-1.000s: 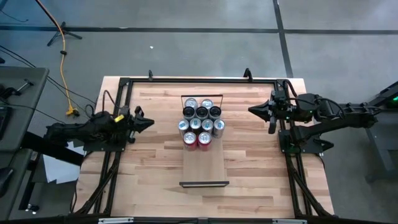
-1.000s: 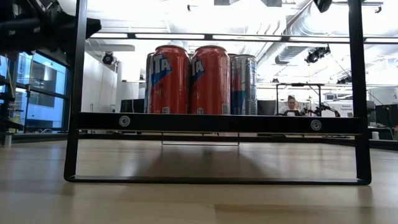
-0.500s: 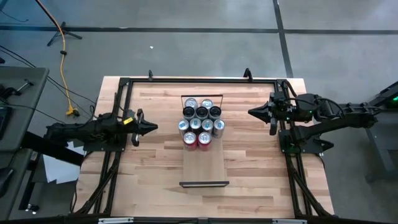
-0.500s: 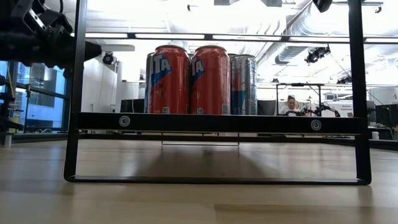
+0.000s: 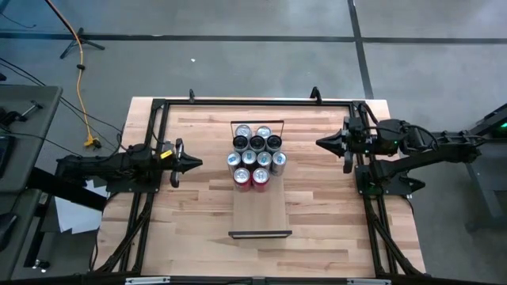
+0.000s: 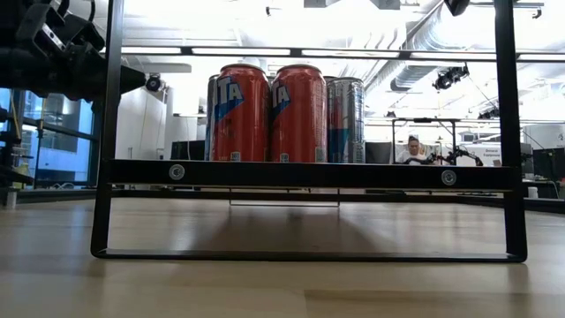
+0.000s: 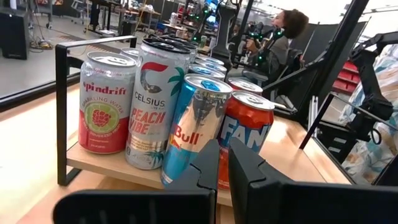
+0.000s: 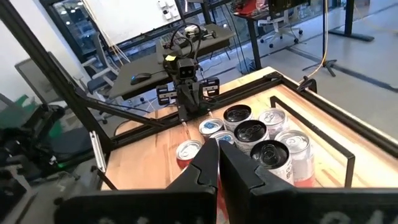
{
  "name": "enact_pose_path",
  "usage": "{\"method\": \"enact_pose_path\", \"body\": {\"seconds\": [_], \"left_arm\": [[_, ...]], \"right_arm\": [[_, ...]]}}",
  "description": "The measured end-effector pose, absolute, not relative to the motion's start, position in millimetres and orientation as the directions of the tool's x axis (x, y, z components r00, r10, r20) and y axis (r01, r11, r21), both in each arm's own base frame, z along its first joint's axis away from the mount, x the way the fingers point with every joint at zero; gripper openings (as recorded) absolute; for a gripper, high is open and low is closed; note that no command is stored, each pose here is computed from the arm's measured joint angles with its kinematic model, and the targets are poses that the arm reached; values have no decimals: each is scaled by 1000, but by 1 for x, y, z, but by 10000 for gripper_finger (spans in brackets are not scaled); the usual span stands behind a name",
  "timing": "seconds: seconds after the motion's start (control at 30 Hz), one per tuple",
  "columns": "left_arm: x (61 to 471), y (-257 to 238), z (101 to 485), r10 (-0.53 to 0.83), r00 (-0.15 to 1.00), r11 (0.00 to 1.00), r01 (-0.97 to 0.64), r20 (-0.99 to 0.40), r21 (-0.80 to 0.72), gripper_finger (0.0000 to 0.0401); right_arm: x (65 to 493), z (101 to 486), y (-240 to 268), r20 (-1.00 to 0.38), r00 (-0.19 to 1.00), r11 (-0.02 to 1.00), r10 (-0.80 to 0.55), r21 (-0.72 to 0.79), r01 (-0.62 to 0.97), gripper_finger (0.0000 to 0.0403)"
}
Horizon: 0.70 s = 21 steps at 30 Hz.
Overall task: Place canned beverage on shelf
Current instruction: Return to Home Position
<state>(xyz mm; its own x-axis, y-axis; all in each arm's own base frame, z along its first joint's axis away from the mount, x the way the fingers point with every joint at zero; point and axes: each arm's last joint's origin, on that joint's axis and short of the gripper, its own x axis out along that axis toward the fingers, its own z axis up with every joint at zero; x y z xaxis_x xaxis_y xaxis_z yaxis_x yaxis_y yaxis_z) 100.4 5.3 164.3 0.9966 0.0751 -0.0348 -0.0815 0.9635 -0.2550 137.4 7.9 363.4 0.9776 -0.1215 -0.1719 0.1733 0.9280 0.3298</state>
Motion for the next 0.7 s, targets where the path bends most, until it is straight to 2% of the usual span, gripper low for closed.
{"method": "enact_pose_path", "body": {"seconds": [0.37,0.7], "left_arm": [[100,5,164,75,997,964,-81,-33,-255,0],[97,5,172,77,995,965,-59,59,-257,0]], "right_arm": [[137,362,8,-189,974,950,-122,261,169,0],[137,360,9,-210,974,954,-88,262,143,0]]}}
